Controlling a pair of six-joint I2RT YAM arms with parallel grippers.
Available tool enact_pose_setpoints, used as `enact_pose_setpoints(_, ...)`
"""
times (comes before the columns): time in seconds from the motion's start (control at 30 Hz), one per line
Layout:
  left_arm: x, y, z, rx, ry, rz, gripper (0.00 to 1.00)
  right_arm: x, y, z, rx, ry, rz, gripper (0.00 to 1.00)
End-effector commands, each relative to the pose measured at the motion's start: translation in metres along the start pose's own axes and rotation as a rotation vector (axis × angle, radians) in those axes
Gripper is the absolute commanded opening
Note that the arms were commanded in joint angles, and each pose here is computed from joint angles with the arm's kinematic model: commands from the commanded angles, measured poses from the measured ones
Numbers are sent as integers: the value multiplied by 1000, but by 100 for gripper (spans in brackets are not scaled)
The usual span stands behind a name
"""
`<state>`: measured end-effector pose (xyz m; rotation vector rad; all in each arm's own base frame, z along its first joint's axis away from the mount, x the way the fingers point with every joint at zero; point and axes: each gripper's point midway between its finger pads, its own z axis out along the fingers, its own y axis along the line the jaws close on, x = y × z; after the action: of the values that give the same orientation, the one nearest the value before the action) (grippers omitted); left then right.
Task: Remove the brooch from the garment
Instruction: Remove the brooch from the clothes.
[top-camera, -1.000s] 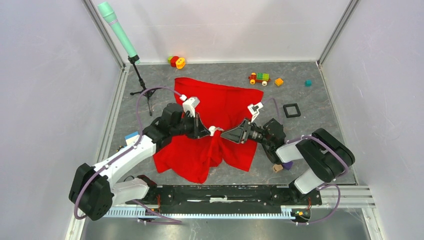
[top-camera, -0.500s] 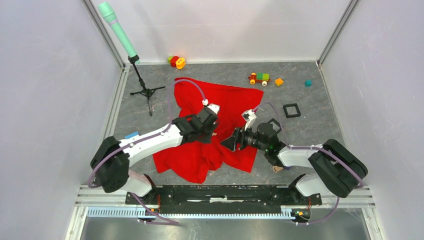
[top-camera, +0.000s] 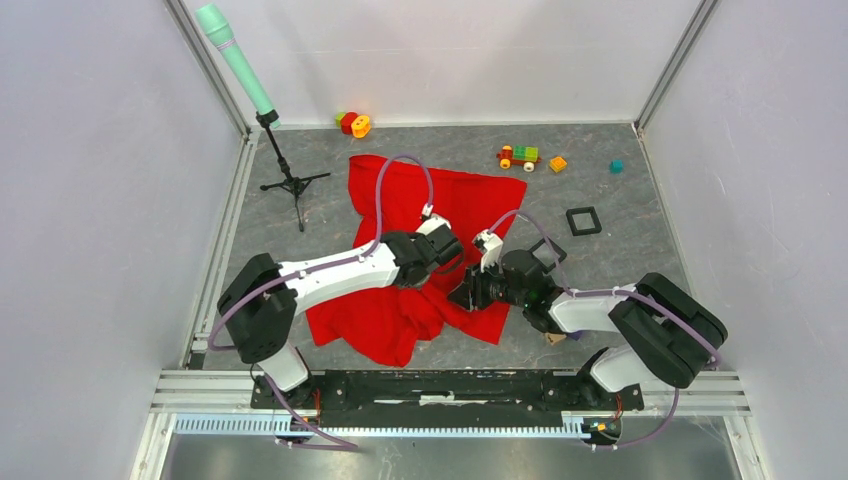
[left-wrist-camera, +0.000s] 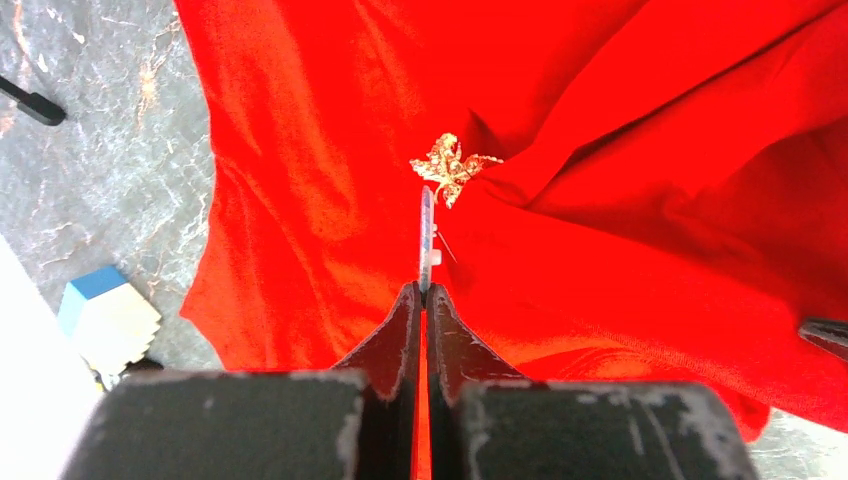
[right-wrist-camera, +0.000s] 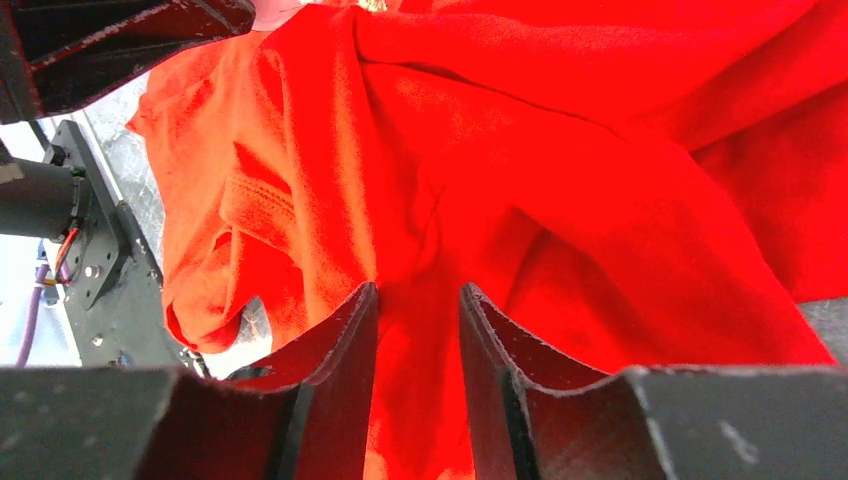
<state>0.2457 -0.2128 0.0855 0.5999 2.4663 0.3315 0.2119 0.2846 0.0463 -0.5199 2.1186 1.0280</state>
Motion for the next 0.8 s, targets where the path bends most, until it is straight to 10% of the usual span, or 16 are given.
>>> enact_pose_setpoints(0.0,-4,15,-4,-93,-2,59,2,-14,16,0,-66,-36,-38,43)
enact_pose_setpoints(0.3,3,-4,6,-80,38,146,2,15,24,-12,-108,30,-40,57)
enact_pose_setpoints(0.47,8,-17,12,-86,63,198,2,15,25,-12,-110,33,-35,37)
enact_pose_setpoints(0.6,14,1,11,-191,79,197,2,9,11,-13,-19,34,-47,0)
enact_pose_setpoints(0.77,17,14,6,-244,80,199,2,-9,-16,-27,125,-31,-41,0)
